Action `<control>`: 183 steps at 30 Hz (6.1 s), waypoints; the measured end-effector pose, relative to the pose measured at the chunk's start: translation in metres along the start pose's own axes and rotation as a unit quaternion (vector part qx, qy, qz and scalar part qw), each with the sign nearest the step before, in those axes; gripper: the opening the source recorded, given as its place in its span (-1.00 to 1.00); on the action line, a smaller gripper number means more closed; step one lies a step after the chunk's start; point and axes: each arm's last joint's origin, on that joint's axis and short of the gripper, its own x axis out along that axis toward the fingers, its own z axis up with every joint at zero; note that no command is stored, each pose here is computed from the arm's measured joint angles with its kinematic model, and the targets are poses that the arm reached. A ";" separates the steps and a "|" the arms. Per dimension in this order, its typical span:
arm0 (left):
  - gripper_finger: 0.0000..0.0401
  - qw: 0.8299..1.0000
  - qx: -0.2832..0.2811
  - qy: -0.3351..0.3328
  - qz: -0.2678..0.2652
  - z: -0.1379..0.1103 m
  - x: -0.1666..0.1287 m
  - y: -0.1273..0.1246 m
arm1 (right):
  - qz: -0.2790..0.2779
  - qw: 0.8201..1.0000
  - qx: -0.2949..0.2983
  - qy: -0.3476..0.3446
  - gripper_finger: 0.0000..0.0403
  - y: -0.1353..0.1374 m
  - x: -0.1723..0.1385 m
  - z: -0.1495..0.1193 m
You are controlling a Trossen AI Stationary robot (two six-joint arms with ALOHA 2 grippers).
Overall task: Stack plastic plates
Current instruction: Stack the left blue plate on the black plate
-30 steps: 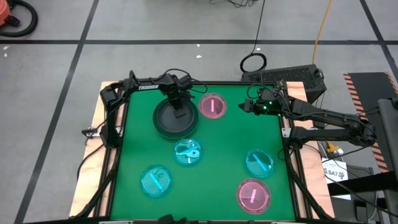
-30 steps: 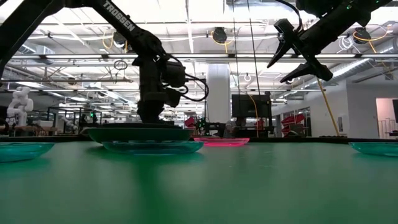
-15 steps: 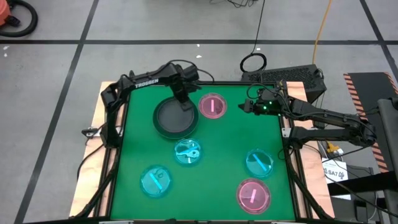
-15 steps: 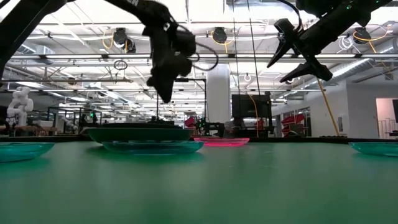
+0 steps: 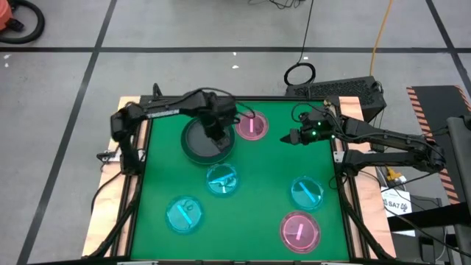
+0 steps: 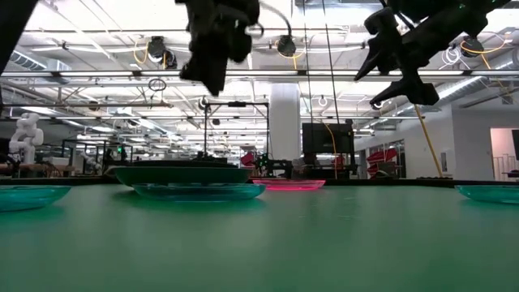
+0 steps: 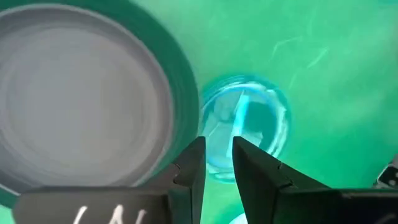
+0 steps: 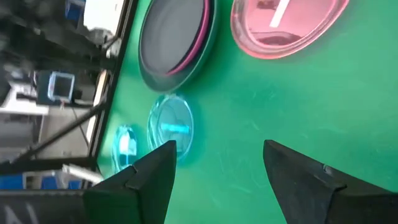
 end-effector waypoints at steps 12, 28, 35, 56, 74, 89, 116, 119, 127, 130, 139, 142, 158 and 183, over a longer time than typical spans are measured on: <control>-0.58 0.995 -0.076 -0.052 0.030 -0.067 0.004 -0.059 | -0.014 0.996 -0.084 0.041 0.16 0.001 0.001 -0.014; -0.48 0.972 -0.232 -0.037 0.022 -0.145 0.043 -0.095 | -0.037 0.992 -0.102 0.069 0.16 -0.003 0.001 -0.020; -0.12 0.965 -0.255 -0.050 -0.025 -0.169 0.082 -0.106 | -0.042 0.991 -0.102 0.072 0.16 -0.004 0.001 -0.021; -0.08 0.994 -0.048 0.089 0.043 -0.220 0.057 -0.060 | -0.027 0.989 -0.102 0.104 0.16 0.004 0.002 -0.036; -0.08 0.991 -0.103 0.089 0.012 -0.248 0.092 -0.015 | -0.037 0.988 -0.126 0.086 0.16 0.007 0.003 -0.041; -0.08 0.989 -0.086 0.109 0.043 -0.249 0.129 -0.029 | -0.028 0.988 -0.126 0.080 0.16 0.009 0.003 -0.041; -0.85 0.991 -0.081 0.091 0.055 -0.253 0.141 -0.050 | -0.029 0.988 -0.126 0.080 0.16 0.009 0.003 -0.040; -0.85 0.992 -0.081 0.087 0.052 -0.250 0.137 -0.054 | -0.029 0.988 -0.128 0.079 0.16 0.009 0.004 -0.040; -0.85 0.993 -0.078 0.077 0.033 -0.240 0.118 -0.074 | -0.029 0.987 -0.136 0.078 0.16 0.009 0.004 -0.040; -0.85 0.995 -0.077 0.061 0.022 -0.234 0.108 -0.084 | -0.034 0.987 -0.140 0.071 0.16 0.008 0.004 -0.040; -0.85 0.997 -0.075 0.004 0.022 -0.198 0.069 -0.095 | -0.034 0.987 -0.142 0.070 0.16 0.008 0.004 -0.040; -0.86 0.998 -0.062 -0.013 0.008 -0.180 0.055 -0.095 | -0.034 0.987 -0.143 0.070 0.16 0.008 0.004 -0.040; -0.61 0.989 -0.088 0.114 -0.025 -0.169 0.078 -0.057 | -0.027 0.984 -0.156 0.083 0.16 0.010 0.004 -0.045; -0.21 0.981 -0.153 0.095 0.073 -0.201 0.164 -0.087 | -0.015 0.986 -0.125 0.106 0.16 0.012 0.003 -0.048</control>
